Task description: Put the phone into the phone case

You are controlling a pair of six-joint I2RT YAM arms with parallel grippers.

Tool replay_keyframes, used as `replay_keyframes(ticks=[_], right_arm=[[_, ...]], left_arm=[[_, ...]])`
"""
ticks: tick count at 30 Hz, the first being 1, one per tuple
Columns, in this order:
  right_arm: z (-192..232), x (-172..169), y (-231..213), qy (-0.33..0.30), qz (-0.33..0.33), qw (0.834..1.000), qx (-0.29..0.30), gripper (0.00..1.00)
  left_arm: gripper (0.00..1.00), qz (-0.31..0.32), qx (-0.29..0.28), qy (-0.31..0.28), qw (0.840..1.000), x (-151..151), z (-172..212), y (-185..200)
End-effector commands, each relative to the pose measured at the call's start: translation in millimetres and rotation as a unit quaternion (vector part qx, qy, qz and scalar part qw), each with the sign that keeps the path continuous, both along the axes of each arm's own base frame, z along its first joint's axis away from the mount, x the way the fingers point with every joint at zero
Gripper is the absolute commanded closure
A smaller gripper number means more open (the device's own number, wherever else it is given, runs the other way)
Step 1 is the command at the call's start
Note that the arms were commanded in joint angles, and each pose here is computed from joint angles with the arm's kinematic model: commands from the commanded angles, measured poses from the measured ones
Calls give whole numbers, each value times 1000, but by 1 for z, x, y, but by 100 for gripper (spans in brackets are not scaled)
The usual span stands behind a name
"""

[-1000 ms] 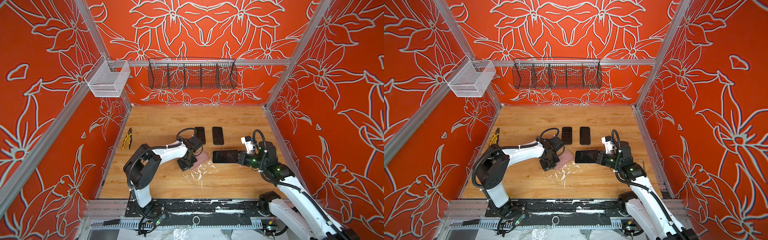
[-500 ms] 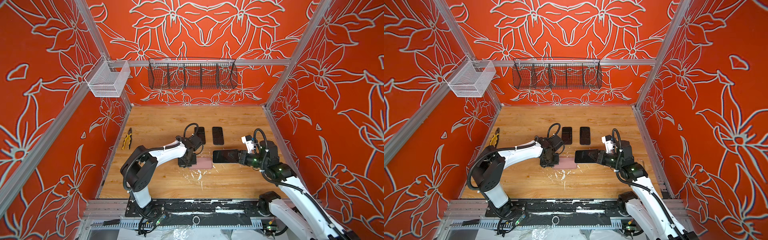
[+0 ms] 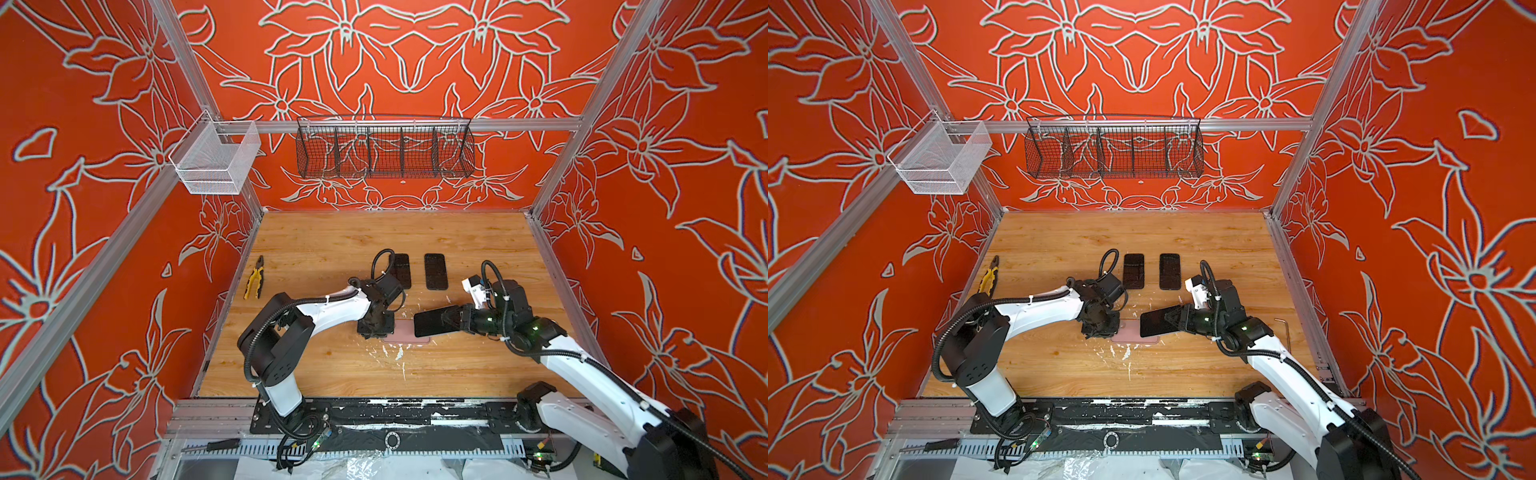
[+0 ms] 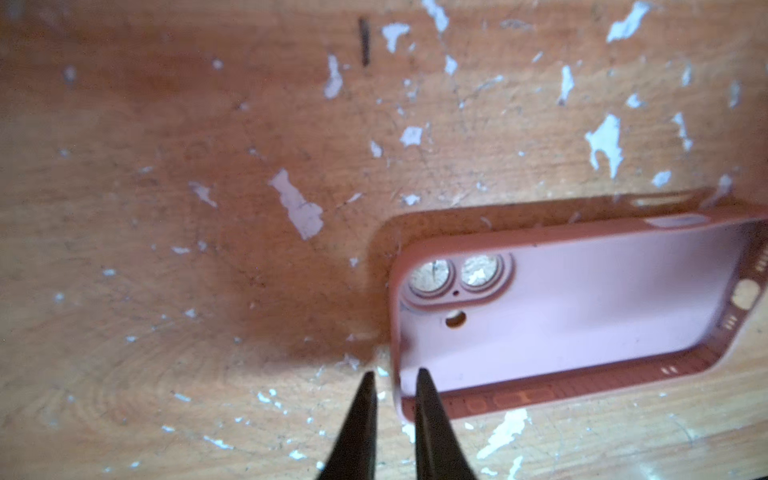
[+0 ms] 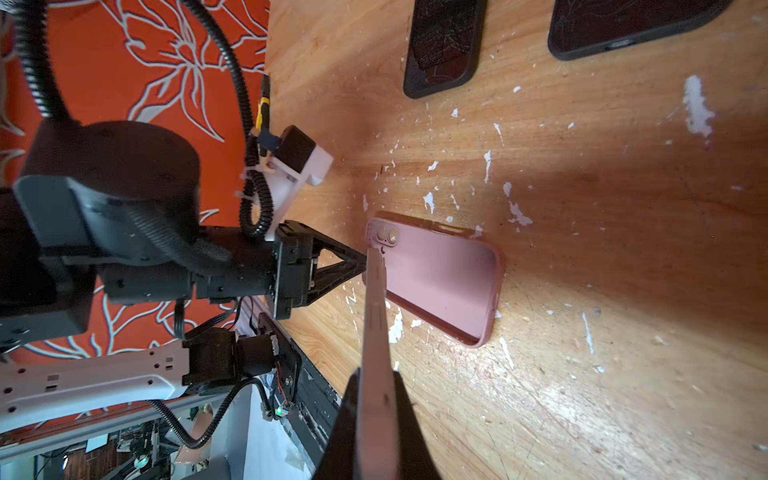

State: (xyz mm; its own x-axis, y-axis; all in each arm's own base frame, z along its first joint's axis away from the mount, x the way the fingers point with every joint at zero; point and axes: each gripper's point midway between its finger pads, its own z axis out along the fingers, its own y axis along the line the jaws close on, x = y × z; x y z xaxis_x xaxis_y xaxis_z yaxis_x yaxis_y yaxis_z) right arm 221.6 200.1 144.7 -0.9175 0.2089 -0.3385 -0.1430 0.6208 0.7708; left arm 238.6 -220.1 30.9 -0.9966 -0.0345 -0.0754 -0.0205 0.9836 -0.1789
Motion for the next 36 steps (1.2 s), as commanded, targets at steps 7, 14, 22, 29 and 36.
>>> replay_keyframes(ticks=[7, 14, 22, 29, 36], right_arm=[[4, 22, 23, -32, -12, 999, -1, 100], [-5, 29, 49, -23, -10, 1000, -2, 100], [-13, 36, 72, -8, -14, 1000, 14, 100], [-24, 40, 85, 4, -13, 999, 29, 100], [-38, 36, 94, 23, -5, 1000, 20, 100]], left_arm=[[47, 81, -129, -78, 985, 15, 59, 15], [2, 106, -273, -108, 950, 25, 85, 20], [3, 107, -341, -86, 930, 20, 77, 11], [3, 128, -364, -54, 921, 14, 53, 7], [3, 148, -356, -72, 920, 19, 48, 12]])
